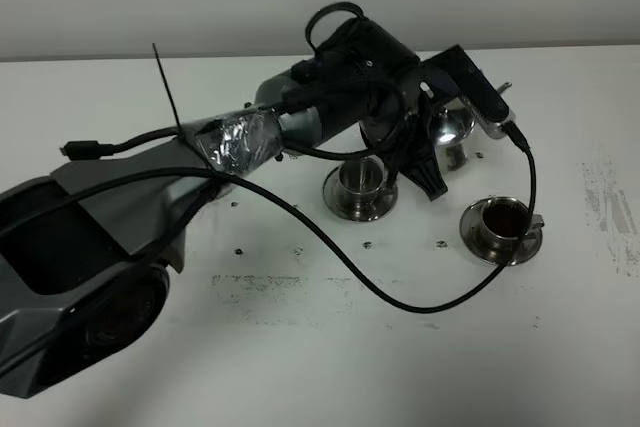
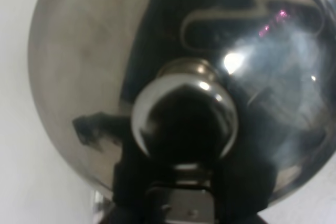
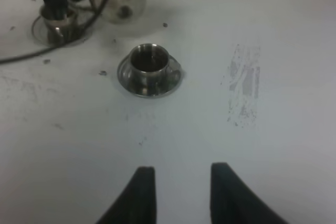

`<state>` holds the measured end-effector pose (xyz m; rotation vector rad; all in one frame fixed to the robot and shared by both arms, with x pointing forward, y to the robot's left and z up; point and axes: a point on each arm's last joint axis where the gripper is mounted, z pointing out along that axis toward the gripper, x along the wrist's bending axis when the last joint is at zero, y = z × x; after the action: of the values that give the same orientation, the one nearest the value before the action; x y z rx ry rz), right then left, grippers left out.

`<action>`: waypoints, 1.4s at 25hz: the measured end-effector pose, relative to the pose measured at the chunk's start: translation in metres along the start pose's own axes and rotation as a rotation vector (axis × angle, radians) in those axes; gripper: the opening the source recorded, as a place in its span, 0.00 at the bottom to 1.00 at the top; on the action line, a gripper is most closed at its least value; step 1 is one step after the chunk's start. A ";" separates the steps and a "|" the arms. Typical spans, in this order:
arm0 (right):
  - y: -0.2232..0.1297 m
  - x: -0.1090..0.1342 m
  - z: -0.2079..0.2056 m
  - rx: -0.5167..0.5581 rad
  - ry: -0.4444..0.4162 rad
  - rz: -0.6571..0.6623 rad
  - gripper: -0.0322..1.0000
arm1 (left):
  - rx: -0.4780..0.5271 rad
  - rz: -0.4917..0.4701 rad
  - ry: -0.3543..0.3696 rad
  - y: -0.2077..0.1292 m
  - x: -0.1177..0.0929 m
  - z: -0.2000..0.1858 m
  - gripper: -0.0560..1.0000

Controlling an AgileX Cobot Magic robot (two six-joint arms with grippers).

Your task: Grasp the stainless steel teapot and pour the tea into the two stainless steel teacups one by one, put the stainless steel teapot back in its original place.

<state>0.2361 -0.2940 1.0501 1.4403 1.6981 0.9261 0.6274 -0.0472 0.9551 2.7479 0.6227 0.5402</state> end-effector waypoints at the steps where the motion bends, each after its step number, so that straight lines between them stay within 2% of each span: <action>1: 0.000 0.000 0.000 0.000 0.000 0.000 0.26 | -0.007 -0.001 0.005 0.001 0.004 -0.007 0.22; 5: 0.000 0.000 0.000 0.000 0.000 0.000 0.26 | 0.015 0.046 0.023 -0.004 0.021 -0.034 0.22; 9: 0.000 0.000 0.000 0.000 0.000 0.000 0.26 | 0.125 0.124 0.006 -0.020 0.035 -0.056 0.22; 13: 0.000 0.000 0.000 0.000 0.000 0.000 0.26 | 0.206 0.099 -0.017 -0.034 0.049 -0.073 0.22; 21: 0.000 0.000 0.000 0.000 0.000 0.000 0.26 | 0.162 0.015 0.018 -0.042 0.071 -0.114 0.22; 27: 0.000 0.000 0.000 0.000 0.000 0.000 0.26 | 0.156 -0.054 0.004 -0.056 0.085 -0.117 0.22; 32: 0.000 0.000 0.000 0.000 0.000 0.000 0.26 | 0.130 -0.051 0.020 -0.085 0.079 -0.109 0.22; 35: 0.000 0.000 0.000 0.000 0.000 0.000 0.26 | 0.092 0.019 0.030 -0.101 0.068 -0.105 0.22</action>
<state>0.2361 -0.2940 1.0501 1.4403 1.6981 0.9261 0.6050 0.0907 1.0349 2.8398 0.6443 0.5717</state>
